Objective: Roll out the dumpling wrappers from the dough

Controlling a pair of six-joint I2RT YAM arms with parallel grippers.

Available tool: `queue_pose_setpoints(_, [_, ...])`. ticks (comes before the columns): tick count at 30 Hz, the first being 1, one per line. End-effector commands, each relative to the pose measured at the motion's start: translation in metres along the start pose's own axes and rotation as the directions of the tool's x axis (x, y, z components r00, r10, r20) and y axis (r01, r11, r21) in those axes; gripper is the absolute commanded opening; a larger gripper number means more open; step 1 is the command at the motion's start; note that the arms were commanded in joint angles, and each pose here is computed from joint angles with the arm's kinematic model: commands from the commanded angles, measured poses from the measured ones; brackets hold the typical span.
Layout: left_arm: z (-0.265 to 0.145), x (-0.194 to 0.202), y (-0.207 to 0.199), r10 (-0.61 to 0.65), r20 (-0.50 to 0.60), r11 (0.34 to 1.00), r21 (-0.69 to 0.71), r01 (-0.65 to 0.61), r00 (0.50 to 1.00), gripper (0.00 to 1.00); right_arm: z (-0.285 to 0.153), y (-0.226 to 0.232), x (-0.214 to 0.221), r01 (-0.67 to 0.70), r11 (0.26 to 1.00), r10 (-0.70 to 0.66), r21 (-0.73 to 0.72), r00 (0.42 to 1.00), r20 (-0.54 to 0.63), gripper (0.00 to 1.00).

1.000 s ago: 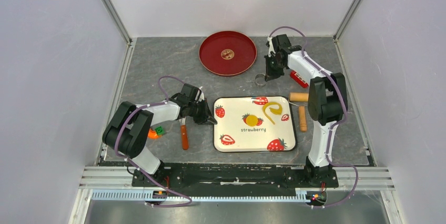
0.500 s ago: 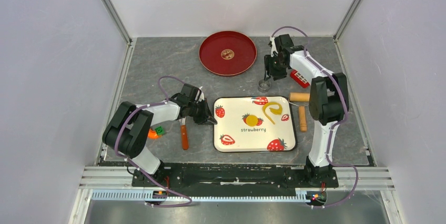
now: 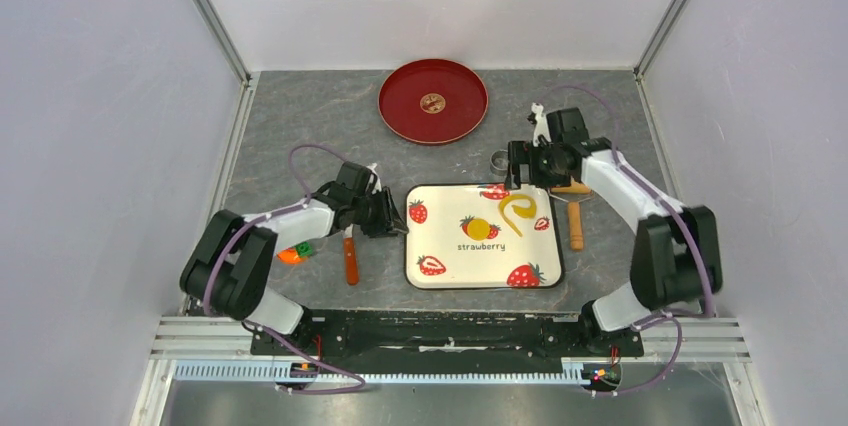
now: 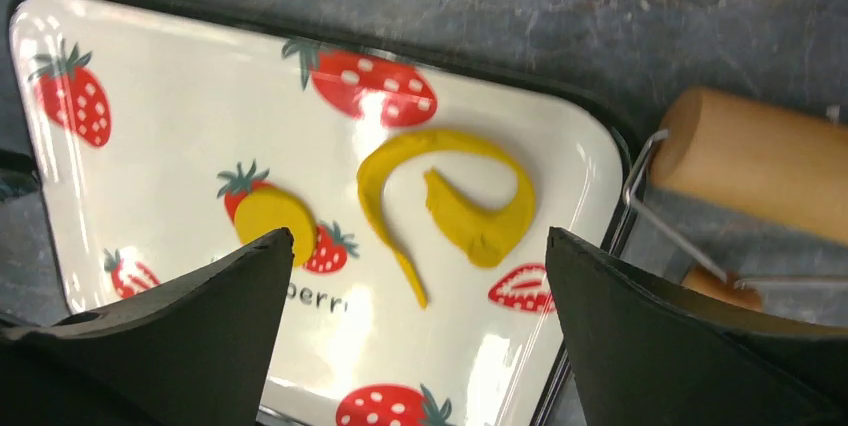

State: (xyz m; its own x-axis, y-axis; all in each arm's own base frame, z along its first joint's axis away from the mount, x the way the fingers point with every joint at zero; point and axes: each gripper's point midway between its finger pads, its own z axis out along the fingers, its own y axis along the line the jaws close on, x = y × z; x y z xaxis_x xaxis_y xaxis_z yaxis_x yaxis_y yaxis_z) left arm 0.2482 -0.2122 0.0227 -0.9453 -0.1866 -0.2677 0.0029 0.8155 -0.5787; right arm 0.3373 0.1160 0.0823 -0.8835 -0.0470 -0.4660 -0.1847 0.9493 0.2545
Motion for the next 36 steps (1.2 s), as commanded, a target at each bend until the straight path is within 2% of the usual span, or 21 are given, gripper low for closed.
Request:
queue_pose_setpoints(1, [-0.029,-0.015,0.001,0.073,0.143,0.997,-0.035,-0.069,0.987,0.45,-0.030,0.014,0.007,0.007,0.998,0.001,-0.065,0.991,0.132,0.98])
queue_pose_setpoints(7, [-0.084,-0.024,-0.025,0.080,0.292,0.996,0.024,-0.091,0.953,0.59,-0.056,0.023,0.048,-0.023,0.992,0.045,-0.121,0.982,0.185,0.98])
queue_pose_setpoints(12, [-0.121,-0.016,-0.014,0.047,0.342,0.998,-0.049,-0.032,0.939,0.61,-0.067,0.023,0.088,-0.041,0.989,0.066,-0.140,0.981,0.181,0.98])
queue_pose_setpoints(16, [-0.138,-0.002,0.010,0.000,0.341,0.985,-0.160,0.058,0.940,0.62,-0.071,0.024,0.113,-0.059,0.986,0.086,-0.158,0.981,0.172,0.98])
queue_pose_setpoints(19, [-0.149,0.007,0.043,-0.039,0.347,0.931,-0.328,0.160,0.937,0.62,-0.075,0.025,0.124,-0.066,0.984,0.093,-0.166,0.982,0.166,0.98])
queue_pose_setpoints(20, [-0.149,0.009,0.048,-0.049,0.341,0.919,-0.354,0.177,0.939,0.62,-0.075,0.026,0.127,-0.068,0.983,0.096,-0.170,0.981,0.166,0.98])
queue_pose_setpoints(22, [-0.147,0.009,0.053,-0.057,0.324,0.900,-0.392,0.189,0.944,0.70,-0.076,0.026,0.131,-0.071,0.982,0.101,-0.175,0.981,0.167,0.98])
queue_pose_setpoints(24, [-0.146,0.008,0.063,-0.051,0.299,0.866,-0.463,0.191,0.953,0.71,-0.075,0.025,0.137,-0.074,0.982,0.102,-0.174,0.982,0.158,0.98])
queue_pose_setpoints(29, [-0.124,0.008,0.076,-0.016,0.173,0.825,-0.554,0.110,0.985,0.71,-0.071,0.025,0.148,-0.080,0.980,0.105,-0.183,0.986,0.131,0.98])
queue_pose_setpoints(33, [-0.099,0.011,0.079,0.016,0.072,0.830,-0.557,0.027,0.997,0.70,-0.070,0.024,0.150,-0.076,0.981,0.100,-0.180,0.987,0.125,0.98])
queue_pose_setpoints(36, [-0.087,0.017,0.089,0.017,0.016,0.807,-0.591,-0.004,1.000,0.67,-0.070,0.025,0.151,-0.074,0.980,0.097,-0.184,0.988,0.119,0.98])
